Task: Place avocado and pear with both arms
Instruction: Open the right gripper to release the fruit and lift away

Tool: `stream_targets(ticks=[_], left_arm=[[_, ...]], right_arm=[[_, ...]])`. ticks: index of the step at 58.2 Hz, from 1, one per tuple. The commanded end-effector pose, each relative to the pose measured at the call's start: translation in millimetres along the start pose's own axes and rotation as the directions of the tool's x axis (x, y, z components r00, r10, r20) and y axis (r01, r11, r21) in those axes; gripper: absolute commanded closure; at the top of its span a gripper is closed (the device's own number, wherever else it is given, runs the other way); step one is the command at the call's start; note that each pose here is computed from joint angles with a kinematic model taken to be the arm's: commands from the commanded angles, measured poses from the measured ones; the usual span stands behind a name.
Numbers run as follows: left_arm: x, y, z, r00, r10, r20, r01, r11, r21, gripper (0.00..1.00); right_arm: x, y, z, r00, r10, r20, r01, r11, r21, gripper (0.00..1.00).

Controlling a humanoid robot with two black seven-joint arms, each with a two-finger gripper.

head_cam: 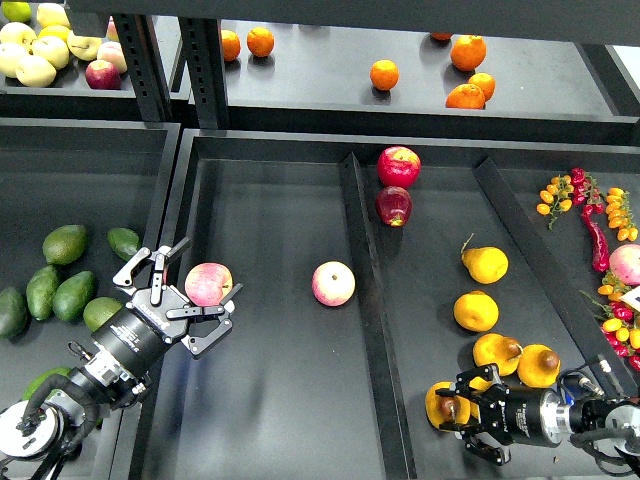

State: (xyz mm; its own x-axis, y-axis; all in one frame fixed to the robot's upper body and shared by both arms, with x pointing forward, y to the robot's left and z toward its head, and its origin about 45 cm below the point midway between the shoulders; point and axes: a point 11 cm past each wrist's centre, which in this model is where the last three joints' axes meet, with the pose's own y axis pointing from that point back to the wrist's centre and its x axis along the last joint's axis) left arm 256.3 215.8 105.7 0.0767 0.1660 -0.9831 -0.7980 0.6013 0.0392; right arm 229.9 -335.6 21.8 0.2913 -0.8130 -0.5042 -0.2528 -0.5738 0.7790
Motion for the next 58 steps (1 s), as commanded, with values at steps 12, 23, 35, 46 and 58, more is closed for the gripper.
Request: stream_targets(ticks=[12, 23, 35, 46, 58], left_arm=[[3, 4, -3, 1.0, 0.011, -0.008, -0.011, 1.0, -0.001, 0.0], [3, 4, -3, 1.0, 0.011, -0.008, -0.011, 1.0, -0.001, 0.01], [4, 5, -3, 1.0, 0.012, -0.009, -0.012, 1.0, -0.002, 0.0], [5, 6, -4, 1.0, 0.016, -0.012, -0.016, 1.0, -0.001, 0.0], [6, 6, -5, 1.0, 0.017, -0.013, -0.017, 1.0, 0.002, 0.0]], right_arm=[[7, 9, -2, 1.0, 0.022, -0.006, -0.022, 1.0, 0.001, 0.19], [8, 25, -29, 0.999, 0.031, -0.045, -0.029, 0.998, 0.049, 0.1], [14, 62, -67, 0.994, 0.068, -0.09, -0.057, 0.991, 0.12, 0.05], [4, 78, -108, 0.993, 0.052, -0.103, -0.029, 0.976, 0.215, 0.01], [-15, 84, -156, 0.997, -0.033, -0.068, 0.056, 0.927, 0.371, 0.01]])
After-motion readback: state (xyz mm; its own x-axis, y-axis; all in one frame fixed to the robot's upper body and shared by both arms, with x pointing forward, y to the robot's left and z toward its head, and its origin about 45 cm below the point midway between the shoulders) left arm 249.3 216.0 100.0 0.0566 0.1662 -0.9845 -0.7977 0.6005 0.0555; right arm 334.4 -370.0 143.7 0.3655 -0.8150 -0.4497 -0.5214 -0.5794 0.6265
